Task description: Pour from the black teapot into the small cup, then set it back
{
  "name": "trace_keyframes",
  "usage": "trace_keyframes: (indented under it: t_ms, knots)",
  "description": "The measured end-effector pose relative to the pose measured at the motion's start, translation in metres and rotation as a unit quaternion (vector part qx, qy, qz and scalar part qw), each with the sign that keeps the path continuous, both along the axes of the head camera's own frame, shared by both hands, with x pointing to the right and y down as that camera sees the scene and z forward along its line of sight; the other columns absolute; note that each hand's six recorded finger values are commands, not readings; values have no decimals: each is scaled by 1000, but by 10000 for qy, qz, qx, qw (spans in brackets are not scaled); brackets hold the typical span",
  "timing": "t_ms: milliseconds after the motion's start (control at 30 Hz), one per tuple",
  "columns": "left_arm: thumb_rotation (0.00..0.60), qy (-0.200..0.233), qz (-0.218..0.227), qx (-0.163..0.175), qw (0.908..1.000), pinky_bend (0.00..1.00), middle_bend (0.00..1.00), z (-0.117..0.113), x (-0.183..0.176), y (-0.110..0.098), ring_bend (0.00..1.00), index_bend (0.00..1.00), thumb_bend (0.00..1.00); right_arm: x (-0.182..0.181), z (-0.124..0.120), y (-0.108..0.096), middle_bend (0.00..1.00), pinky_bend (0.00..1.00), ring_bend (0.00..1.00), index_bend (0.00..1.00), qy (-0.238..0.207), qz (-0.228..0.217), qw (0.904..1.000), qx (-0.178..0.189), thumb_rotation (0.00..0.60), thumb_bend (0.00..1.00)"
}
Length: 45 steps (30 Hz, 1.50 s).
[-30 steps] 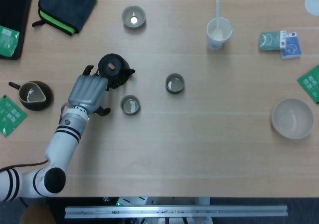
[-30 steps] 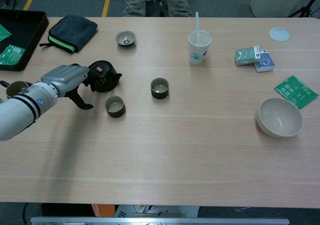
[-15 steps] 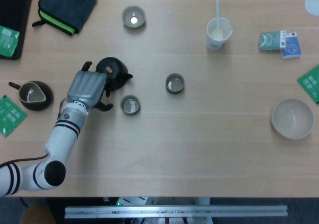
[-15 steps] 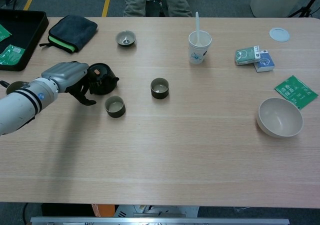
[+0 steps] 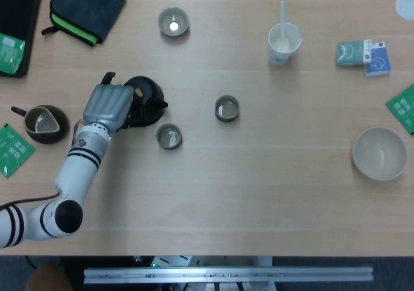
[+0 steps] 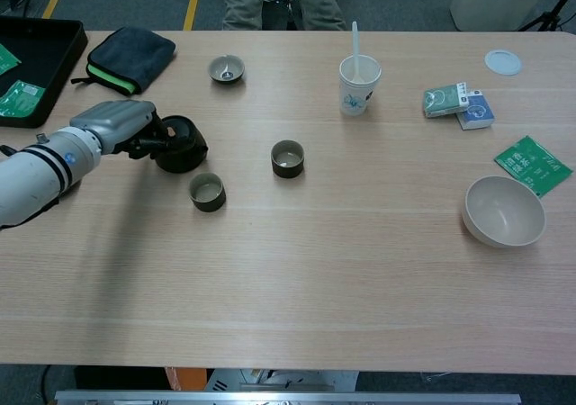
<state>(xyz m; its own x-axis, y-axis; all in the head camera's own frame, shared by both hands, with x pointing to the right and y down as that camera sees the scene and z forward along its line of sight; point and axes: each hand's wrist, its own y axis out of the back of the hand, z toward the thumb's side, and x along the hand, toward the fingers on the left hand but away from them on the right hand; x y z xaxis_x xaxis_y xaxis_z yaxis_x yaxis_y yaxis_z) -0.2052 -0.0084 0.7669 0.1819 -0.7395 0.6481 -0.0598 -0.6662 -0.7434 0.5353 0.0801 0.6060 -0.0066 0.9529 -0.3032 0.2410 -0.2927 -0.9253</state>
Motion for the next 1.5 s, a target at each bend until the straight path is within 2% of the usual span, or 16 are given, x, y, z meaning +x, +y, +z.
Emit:
trace_keyframes:
  t_ms: [333,433,600,667,867,1100,1200,1367,1500]
  knots:
    - [2,151,-290,47,9995,67,963,-4,-8,-12,776,831,130,0,0,-2,289,253,204,310,-25,-2,10000,12,600,121]
    - [50,159,-337,94,9993,67,979,-6,-10,-14,792,843,130,0,0,-2,290,253,204,310,-31,-3,10000,16,600,121]
    - [190,170,-387,249,9988,67,998,-12,-13,-18,818,865,129,-1,-1,-1,290,253,204,310,-39,-13,10000,34,600,121]
    - [213,170,-413,304,9985,67,1000,-14,-14,-20,826,873,129,-1,-2,-1,290,253,204,310,-43,-9,10000,38,600,121]
    - [202,207,-544,446,9973,67,1000,-20,-18,-25,846,899,129,0,-3,0,290,253,204,310,-40,0,10000,53,600,122]
    - [145,194,-701,680,9950,67,1000,-27,-23,-30,875,928,129,0,-4,1,290,253,204,310,-50,-1,10000,82,600,121]
    - [150,173,-732,760,9943,67,1000,-28,-24,-31,886,937,129,0,-5,1,290,253,204,310,-52,7,10000,85,600,121]
    - [194,163,-791,893,9927,67,1000,-31,-25,-32,897,947,163,0,-6,2,290,253,204,310,-57,17,9999,98,600,121]
    - [292,160,-797,963,9920,67,1000,-32,-25,-32,904,952,242,1,-6,3,290,253,204,310,-69,25,9999,112,600,121]
